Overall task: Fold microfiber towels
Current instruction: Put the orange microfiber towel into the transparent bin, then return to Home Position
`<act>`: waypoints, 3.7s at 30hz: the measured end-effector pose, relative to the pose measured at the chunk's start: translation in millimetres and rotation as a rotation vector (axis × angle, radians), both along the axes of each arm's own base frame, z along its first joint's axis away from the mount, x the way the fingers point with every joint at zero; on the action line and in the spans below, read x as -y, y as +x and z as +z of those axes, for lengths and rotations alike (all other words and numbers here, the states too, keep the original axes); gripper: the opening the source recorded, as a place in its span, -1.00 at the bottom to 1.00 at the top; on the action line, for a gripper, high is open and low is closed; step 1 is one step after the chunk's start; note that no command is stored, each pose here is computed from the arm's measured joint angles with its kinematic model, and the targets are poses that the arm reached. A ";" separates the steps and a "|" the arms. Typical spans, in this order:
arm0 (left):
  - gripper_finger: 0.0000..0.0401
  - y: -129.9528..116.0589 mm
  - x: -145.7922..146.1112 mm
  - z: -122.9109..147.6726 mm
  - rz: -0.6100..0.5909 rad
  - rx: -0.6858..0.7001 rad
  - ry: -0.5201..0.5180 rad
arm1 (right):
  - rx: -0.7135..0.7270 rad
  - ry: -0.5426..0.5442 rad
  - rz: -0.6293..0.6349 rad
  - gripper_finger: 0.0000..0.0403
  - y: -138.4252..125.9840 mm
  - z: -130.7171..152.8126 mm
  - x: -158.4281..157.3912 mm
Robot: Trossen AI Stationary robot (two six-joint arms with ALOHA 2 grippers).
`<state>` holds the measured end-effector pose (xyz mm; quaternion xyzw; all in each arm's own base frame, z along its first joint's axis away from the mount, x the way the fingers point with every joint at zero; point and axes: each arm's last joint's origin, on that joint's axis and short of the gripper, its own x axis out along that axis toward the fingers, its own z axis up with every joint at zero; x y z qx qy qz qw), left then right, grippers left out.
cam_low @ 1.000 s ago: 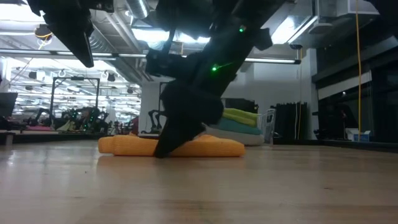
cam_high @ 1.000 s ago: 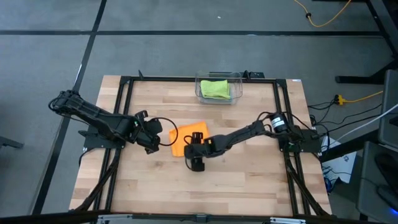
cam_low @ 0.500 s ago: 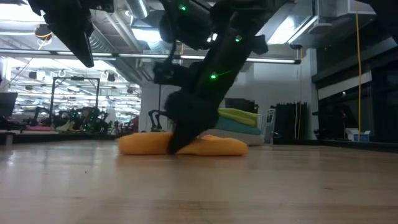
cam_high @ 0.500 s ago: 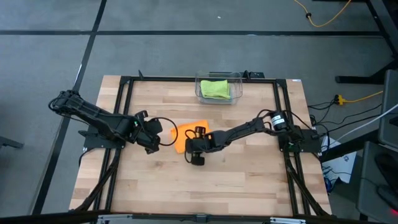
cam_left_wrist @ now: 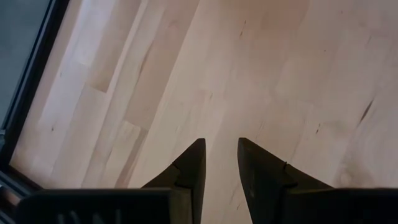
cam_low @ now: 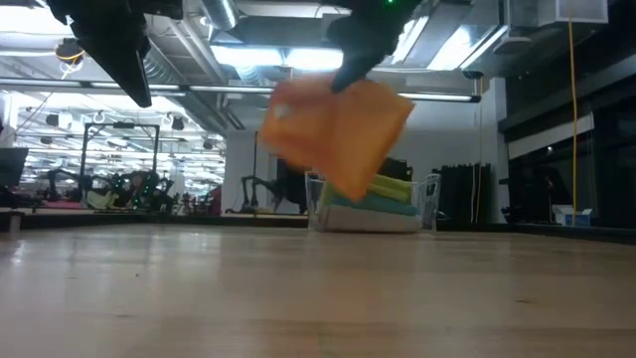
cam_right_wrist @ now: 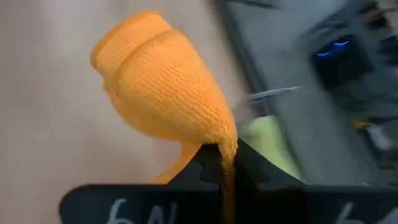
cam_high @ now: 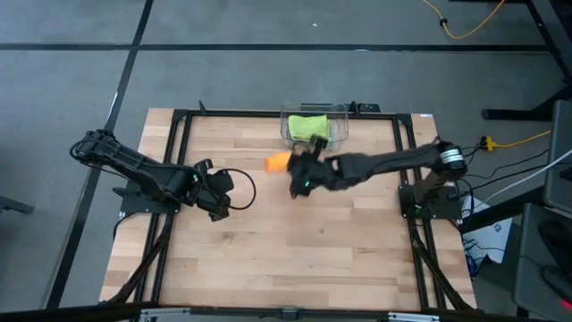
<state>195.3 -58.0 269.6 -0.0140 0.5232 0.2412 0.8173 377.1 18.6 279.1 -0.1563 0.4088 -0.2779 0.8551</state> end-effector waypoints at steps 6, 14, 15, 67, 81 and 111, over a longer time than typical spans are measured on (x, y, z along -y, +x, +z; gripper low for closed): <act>-0.58 0.3 0.1 0.2 0.000 0.004 0.001 | 0.053 -0.185 -0.086 -0.95 -19.9 45.7 45.6; -0.58 1.0 -1.0 0.9 0.010 0.024 0.043 | -0.029 -0.256 -0.119 -0.95 -22.2 44.8 137.0; -0.58 1.0 -1.1 1.0 0.010 0.025 0.045 | -0.045 -0.241 -0.125 -0.95 -23.3 40.4 148.0; -0.58 21.1 4.6 9.3 0.017 0.263 0.030 | 0.164 0.405 -0.284 0.04 -41.7 -48.4 176.9; -0.58 21.5 3.5 12.8 0.021 0.301 0.075 | 0.356 0.366 -0.277 0.04 -64.9 -2.2 180.4; -0.88 -77.9 -37.4 -66.5 -0.392 1.019 0.044 | 0.951 0.391 0.311 0.04 -217.0 -77.2 13.9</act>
